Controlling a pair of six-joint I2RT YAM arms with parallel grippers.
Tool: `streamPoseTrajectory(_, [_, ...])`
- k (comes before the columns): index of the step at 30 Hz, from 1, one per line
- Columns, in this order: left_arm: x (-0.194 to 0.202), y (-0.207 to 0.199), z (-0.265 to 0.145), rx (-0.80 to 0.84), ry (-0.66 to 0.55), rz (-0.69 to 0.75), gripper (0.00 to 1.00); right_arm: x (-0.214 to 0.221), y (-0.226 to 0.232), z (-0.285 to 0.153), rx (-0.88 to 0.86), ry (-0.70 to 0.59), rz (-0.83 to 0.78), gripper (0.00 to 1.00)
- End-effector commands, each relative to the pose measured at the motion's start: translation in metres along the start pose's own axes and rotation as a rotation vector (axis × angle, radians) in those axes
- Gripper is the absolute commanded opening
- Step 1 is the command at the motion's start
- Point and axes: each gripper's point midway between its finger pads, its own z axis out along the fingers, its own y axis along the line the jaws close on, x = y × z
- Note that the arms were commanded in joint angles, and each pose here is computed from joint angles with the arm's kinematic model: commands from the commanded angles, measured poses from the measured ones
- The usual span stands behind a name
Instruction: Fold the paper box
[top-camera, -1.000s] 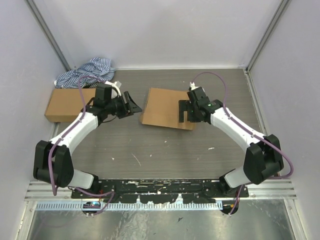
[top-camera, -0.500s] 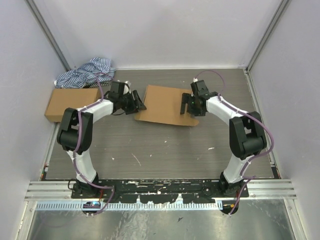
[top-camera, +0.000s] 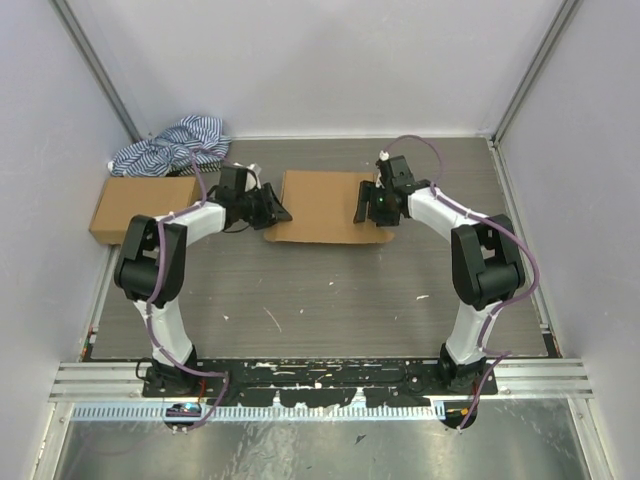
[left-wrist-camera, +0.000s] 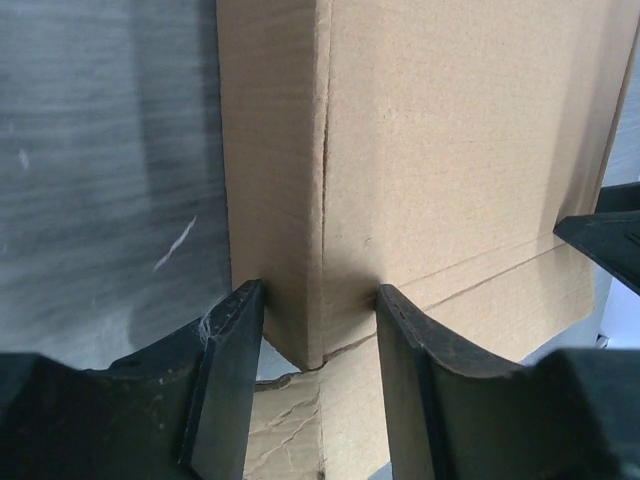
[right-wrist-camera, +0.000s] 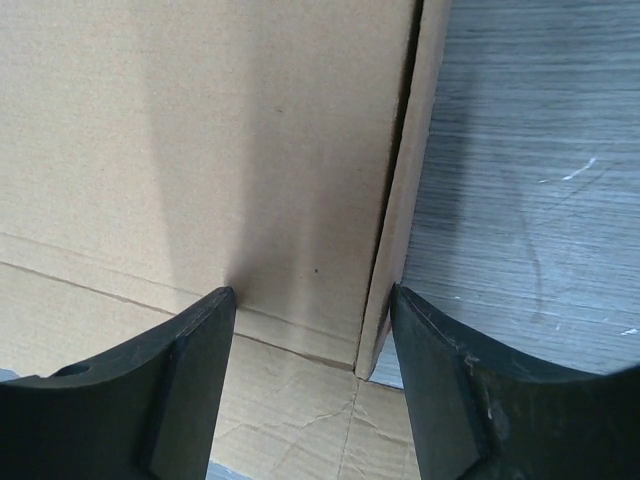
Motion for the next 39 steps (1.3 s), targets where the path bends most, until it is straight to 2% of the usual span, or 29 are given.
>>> streamPoseTrajectory(1, [0.023, -0.003, -0.02, -0.039, 0.071, -0.03, 0.52, 0.022, 0.023, 0.002, -0.095, 0.06, -0.007, 0.68])
streamPoseTrajectory(6, [0.037, -0.004, -0.03, -0.056, 0.099, -0.024, 0.54, 0.033, 0.022, 0.002, -0.085, 0.071, 0.005, 0.73])
streamPoseTrajectory(10, [0.04, 0.013, -0.044, -0.166, 0.085, 0.008, 0.62, 0.033, 0.019, -0.008, -0.059, 0.043, -0.002, 0.8])
streamPoseTrajectory(12, [0.036, 0.023, -0.055, -0.242, 0.057, 0.027, 0.65, 0.03, 0.015, -0.016, -0.032, 0.016, -0.005, 0.91])
streamPoseTrajectory(13, [0.032, 0.029, -0.061, -0.289, 0.032, 0.04, 0.67, 0.027, 0.013, -0.023, -0.019, -0.004, -0.008, 0.93])
streamPoseTrajectory(18, [0.008, 0.035, -0.092, -0.398, -0.089, 0.094, 0.72, 0.016, 0.002, -0.045, 0.053, -0.079, -0.029, 0.96])
streamPoseTrajectory(21, [0.003, 0.025, -0.103, -0.37, -0.133, 0.113, 0.73, 0.013, -0.002, -0.059, 0.071, -0.109, -0.046, 0.96])
streamPoseTrajectory(26, [0.019, -0.004, -0.106, -0.156, -0.164, 0.155, 0.73, 0.024, 0.014, -0.076, -0.039, -0.12, -0.081, 0.96])
streamPoseTrajectory(29, [0.032, -0.007, -0.102, -0.091, -0.158, 0.172, 0.74, 0.036, 0.02, -0.079, -0.081, -0.102, -0.11, 0.95])
streamPoseTrajectory(39, [0.04, -0.008, -0.084, -0.072, -0.154, 0.257, 0.75, 0.057, 0.023, -0.058, -0.072, -0.047, -0.175, 0.94])
